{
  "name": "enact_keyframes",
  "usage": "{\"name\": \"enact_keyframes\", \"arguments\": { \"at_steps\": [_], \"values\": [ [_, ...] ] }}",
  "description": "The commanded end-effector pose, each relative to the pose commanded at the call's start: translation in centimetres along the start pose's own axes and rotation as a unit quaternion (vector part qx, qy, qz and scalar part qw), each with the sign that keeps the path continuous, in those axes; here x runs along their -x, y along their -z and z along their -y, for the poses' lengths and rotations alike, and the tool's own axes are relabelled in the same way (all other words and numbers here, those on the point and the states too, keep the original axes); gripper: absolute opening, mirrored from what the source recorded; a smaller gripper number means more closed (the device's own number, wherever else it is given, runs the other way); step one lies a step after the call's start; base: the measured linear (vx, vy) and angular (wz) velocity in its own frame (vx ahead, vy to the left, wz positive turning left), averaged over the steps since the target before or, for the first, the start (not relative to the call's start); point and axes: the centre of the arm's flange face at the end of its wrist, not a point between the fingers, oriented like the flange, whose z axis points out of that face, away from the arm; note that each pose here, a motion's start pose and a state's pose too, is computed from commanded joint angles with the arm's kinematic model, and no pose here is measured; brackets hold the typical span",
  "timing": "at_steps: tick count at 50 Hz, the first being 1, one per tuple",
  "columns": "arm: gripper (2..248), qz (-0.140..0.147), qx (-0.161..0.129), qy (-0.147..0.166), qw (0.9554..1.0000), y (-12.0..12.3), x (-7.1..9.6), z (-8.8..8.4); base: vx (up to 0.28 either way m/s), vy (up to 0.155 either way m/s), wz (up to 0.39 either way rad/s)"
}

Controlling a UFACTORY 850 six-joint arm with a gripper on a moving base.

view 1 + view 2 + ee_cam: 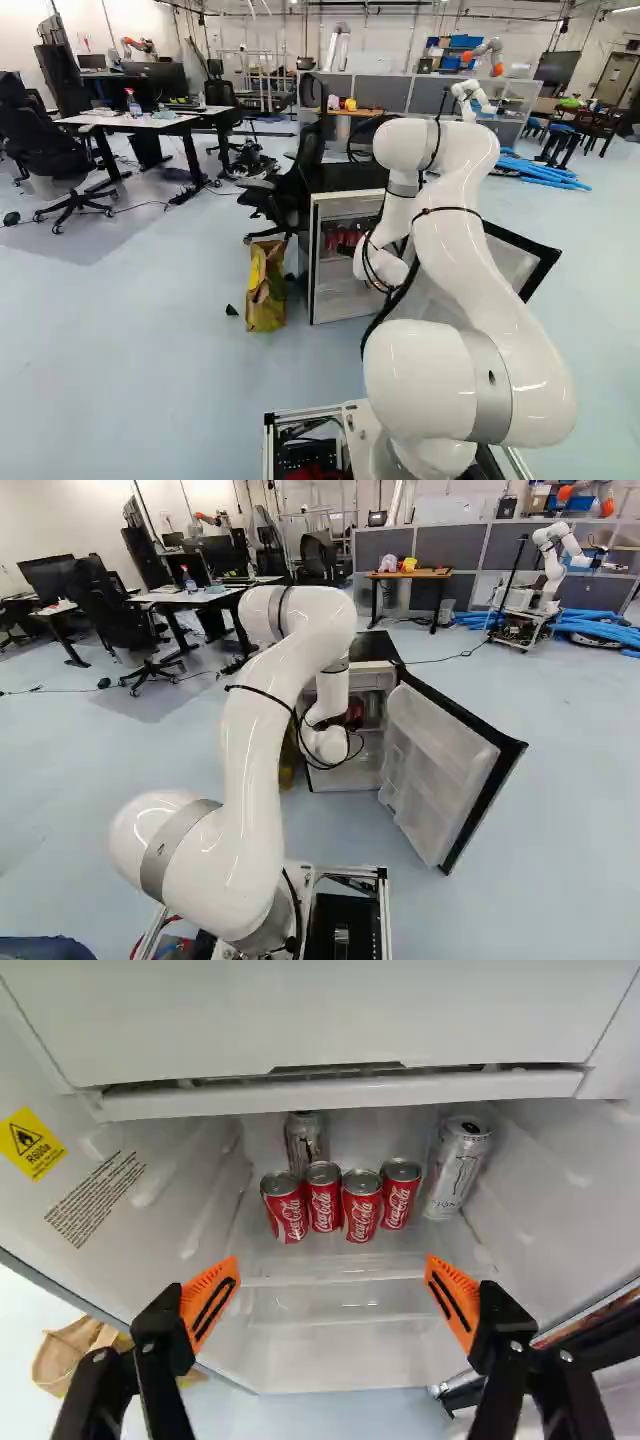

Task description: Grab a drink from the fridge

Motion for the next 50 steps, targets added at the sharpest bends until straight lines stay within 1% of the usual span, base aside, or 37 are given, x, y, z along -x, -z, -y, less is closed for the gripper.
{"name": "enact_keyframes", "arguments": {
  "at_steps": [18,38,50],
  "values": [
    [247,-0.030,0.003,-0.002,0.9995,-2.0,1.5,-0.8,0.000,0.000,0.000],
    [247,-0.060,0.002,-0.002,0.9982,-3.9,3.3,-1.1,0.000,0.000,0.000],
    [247,-0.069,0.002,-0.003,0.9976,-5.0,4.6,-1.2,0.000,0.000,0.000]
  ]
}}
